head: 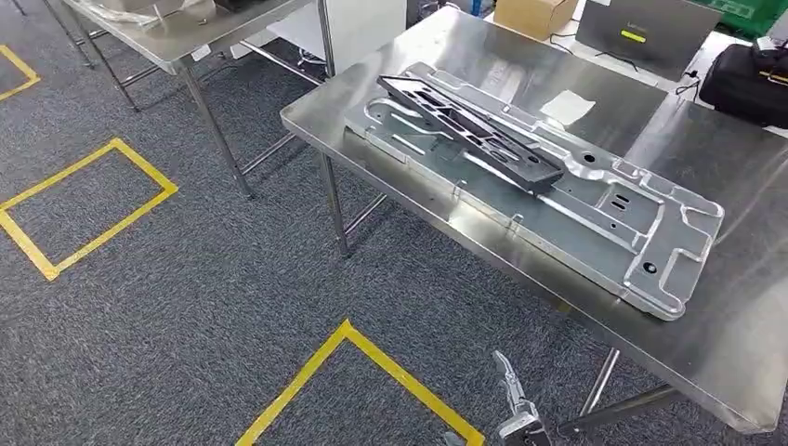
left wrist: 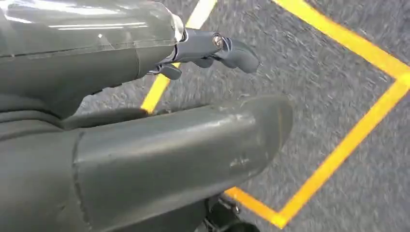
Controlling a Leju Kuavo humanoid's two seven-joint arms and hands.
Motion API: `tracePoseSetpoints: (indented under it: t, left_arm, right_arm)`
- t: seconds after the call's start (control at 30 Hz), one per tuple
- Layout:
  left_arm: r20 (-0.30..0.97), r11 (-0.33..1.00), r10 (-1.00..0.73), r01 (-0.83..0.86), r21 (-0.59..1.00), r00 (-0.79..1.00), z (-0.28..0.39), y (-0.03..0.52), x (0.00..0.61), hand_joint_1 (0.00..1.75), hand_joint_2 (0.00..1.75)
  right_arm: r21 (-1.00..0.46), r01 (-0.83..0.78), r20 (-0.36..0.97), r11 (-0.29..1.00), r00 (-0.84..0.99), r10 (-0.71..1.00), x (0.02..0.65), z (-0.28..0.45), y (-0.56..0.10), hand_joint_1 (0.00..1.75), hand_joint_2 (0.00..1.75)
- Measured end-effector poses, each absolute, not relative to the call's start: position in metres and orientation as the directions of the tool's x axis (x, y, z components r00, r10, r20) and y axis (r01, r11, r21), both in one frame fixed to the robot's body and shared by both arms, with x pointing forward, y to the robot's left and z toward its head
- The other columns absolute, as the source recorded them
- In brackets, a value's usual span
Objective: Take the parts from the cabinet and place them on the table.
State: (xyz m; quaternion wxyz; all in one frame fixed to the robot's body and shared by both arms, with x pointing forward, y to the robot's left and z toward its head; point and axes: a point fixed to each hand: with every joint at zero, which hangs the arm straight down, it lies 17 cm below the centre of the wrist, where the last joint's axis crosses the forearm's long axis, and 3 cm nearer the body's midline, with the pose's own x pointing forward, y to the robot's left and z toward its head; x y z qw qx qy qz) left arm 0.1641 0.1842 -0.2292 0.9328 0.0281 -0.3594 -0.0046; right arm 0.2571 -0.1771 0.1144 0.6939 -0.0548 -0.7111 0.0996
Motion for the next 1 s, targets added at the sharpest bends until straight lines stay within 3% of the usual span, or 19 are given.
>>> tracePoseSetpoints:
  t: [0.03, 0.3, 0.8, 0.87, 0.93, 0.97, 1.0]
  left_arm:
    - [0.675, 0.999, -0.032, -0.004, 0.051, 0.737, -0.227, 0.179, 0.167, 0.00, 0.00]
    - [0.718, 0.999, -0.050, 0.032, 0.039, 0.694, -0.208, 0.145, 0.210, 0.00, 0.00]
    - [0.726, 0.989, -0.121, 0.144, 0.030, 0.677, -0.197, 0.112, 0.228, 0.00, 0.00]
    - [0.631, 0.957, -0.292, 0.221, 0.191, 0.719, -0.220, 0.144, 0.208, 0.00, 0.00]
    - [0.494, 0.900, -0.437, 0.364, 0.242, 0.752, -0.226, 0.121, 0.160, 0.00, 0.00]
    - [0.443, 0.878, -0.478, 0.419, 0.232, 0.758, -0.217, 0.104, 0.151, 0.00, 0.00]
    - [0.442, 0.819, -0.573, 0.486, 0.304, 0.690, -0.201, 0.107, 0.164, 0.00, 0.00]
  right_arm:
    - [-0.217, -0.060, 0.976, 0.974, -0.031, 0.216, 0.257, 0.115, -0.177, 0.00, 1.75]
    - [-0.150, -0.030, 0.989, 0.988, 0.011, 0.151, 0.262, 0.114, -0.177, 0.00, 1.75]
    - [-0.101, -0.002, 0.993, 0.995, 0.063, 0.101, 0.262, 0.108, -0.175, 0.00, 1.75]
    - [-0.105, 0.001, 0.992, 0.994, 0.064, 0.105, 0.262, 0.108, -0.177, 0.00, 1.75]
    - [-0.104, 0.007, 0.992, 0.995, 0.073, 0.103, 0.261, 0.106, -0.178, 0.00, 1.75]
    - [-0.104, 0.011, 0.992, 0.994, 0.077, 0.103, 0.260, 0.105, -0.179, 0.00, 0.00]
    - [-0.107, 0.012, 0.991, 0.994, 0.082, 0.105, 0.259, 0.103, -0.180, 0.00, 0.00]
